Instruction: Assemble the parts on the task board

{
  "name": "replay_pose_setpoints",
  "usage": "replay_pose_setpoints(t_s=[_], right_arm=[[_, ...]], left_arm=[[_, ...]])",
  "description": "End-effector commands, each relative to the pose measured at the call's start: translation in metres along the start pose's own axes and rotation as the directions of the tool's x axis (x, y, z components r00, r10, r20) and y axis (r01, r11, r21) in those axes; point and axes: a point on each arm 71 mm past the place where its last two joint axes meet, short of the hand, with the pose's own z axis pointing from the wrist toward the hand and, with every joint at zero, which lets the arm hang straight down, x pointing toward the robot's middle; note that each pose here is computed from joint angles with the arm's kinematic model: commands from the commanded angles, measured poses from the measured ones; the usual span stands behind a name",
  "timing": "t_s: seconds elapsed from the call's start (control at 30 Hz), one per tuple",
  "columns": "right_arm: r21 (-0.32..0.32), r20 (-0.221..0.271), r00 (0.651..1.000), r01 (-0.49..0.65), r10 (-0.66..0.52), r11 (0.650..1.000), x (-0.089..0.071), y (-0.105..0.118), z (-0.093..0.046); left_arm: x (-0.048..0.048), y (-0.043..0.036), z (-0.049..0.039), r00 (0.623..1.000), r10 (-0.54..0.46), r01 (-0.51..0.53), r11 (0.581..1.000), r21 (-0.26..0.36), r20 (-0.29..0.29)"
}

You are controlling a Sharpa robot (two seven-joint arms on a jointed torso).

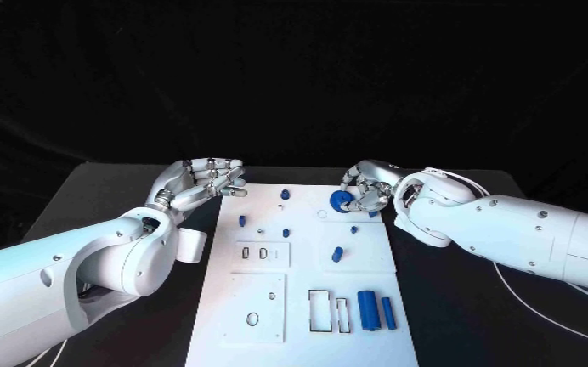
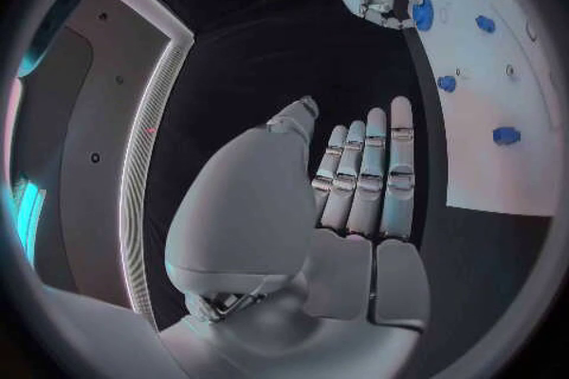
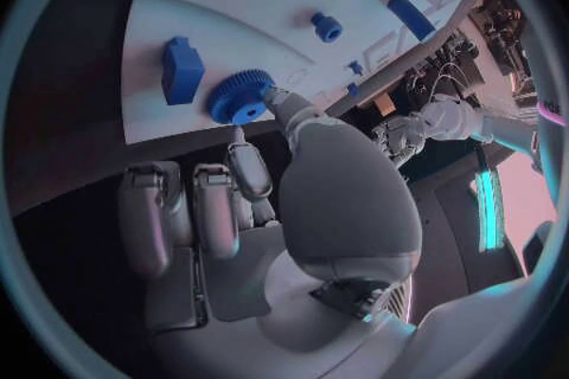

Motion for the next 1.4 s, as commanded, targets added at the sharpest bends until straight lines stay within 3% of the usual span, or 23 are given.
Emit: replay_pose_setpoints(t_s=[0.03, 0.43, 0.8, 1.13, 1.4], right_arm=[[0.005, -0.016, 1.000, 0.008, -0.008, 1.000, 0.002, -0.001, 0.001], [0.014, -0.041, 0.999, 0.005, -0.005, 1.000, 0.005, -0.002, 0.002], [0.003, -0.024, 0.997, 0.069, -0.069, 0.998, 0.008, 0.000, 0.003], [-0.085, 0.168, 0.978, 0.139, -0.124, 0.987, -0.001, 0.019, -0.003], [-0.197, 0.249, 0.961, 0.172, -0.120, 0.965, -0.003, 0.061, -0.009]], left_arm=[[0.0028, -0.0013, 0.0008, 1.000, -0.007, 0.007, 1.000, 0.008, -0.021], [0.0020, -0.0007, 0.0012, 1.000, -0.006, 0.006, 1.000, 0.004, -0.020], [0.0015, -0.0003, 0.0013, 1.000, -0.006, 0.006, 1.000, 0.000, -0.021], [0.0008, 0.0000, 0.0016, 1.000, -0.006, 0.006, 1.000, -0.001, -0.020], [0.0001, 0.0006, 0.0025, 1.000, -0.004, 0.004, 1.000, -0.001, -0.017]])
